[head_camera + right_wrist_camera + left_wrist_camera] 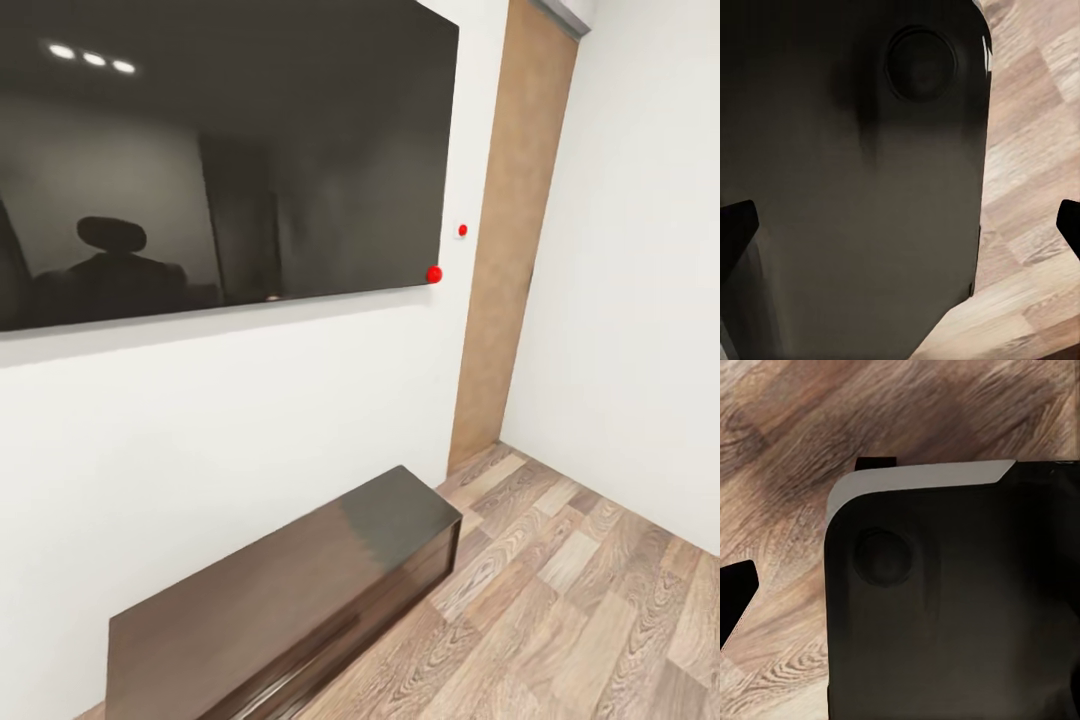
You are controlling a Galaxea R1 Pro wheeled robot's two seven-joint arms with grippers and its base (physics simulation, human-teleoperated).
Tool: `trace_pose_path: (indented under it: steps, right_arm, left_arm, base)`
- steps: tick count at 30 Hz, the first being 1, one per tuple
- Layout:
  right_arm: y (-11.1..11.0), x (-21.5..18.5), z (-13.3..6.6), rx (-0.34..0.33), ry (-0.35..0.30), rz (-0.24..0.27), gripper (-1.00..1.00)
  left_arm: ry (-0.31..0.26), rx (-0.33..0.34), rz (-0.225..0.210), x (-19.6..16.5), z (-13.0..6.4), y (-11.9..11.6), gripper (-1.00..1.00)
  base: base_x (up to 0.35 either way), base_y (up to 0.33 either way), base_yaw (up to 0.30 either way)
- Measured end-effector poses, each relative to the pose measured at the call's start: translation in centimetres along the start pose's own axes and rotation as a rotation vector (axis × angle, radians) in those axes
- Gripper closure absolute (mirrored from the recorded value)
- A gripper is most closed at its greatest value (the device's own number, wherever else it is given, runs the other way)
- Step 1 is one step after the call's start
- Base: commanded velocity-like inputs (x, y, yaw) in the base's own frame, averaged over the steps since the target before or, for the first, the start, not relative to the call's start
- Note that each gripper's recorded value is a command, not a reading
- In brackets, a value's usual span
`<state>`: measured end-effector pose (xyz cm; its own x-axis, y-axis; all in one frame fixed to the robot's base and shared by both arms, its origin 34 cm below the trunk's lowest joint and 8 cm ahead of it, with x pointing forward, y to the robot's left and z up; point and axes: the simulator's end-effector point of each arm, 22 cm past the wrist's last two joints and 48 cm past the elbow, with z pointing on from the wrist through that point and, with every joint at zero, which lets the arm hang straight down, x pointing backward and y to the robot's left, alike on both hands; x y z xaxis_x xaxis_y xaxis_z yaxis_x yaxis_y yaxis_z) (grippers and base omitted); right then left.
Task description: In the bedroom, move the book from the bed onto either nightstand, and place the two sandals side by side next to the bed.
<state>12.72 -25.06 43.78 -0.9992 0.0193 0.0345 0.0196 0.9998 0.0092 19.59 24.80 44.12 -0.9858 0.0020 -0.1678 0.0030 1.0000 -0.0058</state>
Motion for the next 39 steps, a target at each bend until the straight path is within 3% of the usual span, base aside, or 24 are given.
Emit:
trace_pose_path:
  steps: [39]
  right_arm:
    - [0.0,-1.1,0.0,-0.001,-0.028,-0.004,-1.0]
  left_arm:
    - [-0.03,0.0,0.005,-1.2,0.0,0.1,-1.0]
  base:
    - [0.0,0.0,-0.254]
